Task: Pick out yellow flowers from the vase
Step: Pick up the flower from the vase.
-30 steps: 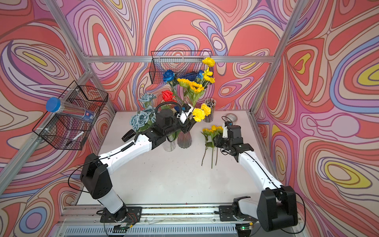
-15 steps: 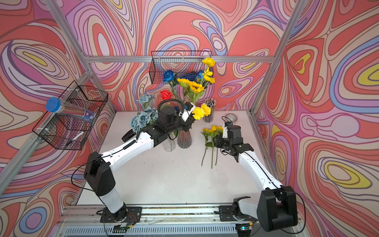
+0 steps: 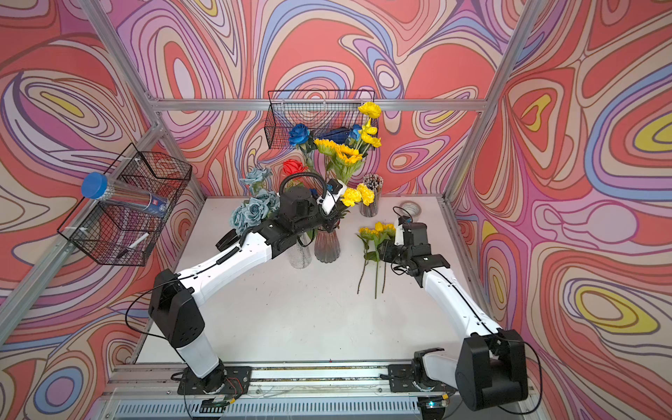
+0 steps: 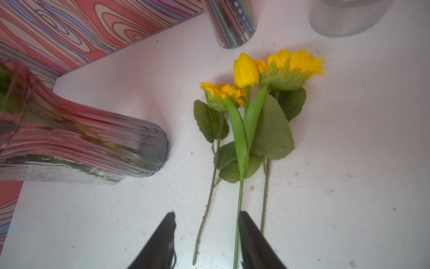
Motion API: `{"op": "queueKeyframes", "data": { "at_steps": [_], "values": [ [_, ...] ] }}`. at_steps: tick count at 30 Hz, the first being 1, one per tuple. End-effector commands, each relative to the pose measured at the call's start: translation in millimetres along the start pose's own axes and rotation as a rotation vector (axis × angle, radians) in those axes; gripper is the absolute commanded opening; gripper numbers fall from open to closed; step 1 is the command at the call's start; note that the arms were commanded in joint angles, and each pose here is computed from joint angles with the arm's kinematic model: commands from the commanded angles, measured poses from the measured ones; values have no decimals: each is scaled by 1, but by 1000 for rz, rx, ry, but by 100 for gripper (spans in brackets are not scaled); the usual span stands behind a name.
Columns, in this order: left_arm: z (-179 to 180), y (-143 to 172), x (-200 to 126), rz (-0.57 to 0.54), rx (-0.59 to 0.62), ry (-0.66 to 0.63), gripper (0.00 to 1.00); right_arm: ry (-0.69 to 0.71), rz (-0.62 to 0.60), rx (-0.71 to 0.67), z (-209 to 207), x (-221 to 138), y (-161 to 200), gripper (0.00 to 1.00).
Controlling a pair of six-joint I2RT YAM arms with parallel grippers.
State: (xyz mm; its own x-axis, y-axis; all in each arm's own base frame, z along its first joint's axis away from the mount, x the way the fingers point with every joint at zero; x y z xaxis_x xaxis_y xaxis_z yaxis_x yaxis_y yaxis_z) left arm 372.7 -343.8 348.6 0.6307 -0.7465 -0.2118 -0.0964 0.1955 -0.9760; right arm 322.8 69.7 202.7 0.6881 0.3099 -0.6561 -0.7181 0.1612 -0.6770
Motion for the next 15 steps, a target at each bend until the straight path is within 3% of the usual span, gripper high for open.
{"op": "queueKeyframes", "data": {
  "at_steps": [1,15],
  "values": [
    [-2,-36,-22,-77,22,-3,0,4,-7,-3,0,-3,-1,47],
    [-3,-74,-54,-191,29,-22,0,-9,-5,2,1,-3,-1,47]
  ]
}}
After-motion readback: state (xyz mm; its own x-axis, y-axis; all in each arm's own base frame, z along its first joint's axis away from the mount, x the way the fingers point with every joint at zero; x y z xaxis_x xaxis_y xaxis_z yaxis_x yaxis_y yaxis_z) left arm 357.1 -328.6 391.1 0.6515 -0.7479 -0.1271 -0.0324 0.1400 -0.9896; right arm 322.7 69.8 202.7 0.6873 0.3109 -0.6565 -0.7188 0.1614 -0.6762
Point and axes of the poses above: each gripper's point midway between its finger pads, its own x axis out along the fingers, its own z axis along the line the jaws close on, y = z × x, the point moved 5 cm from there along -x, back along the fingers, and after that the axes turned 4 degrees about -x, right-handed, at the moved point
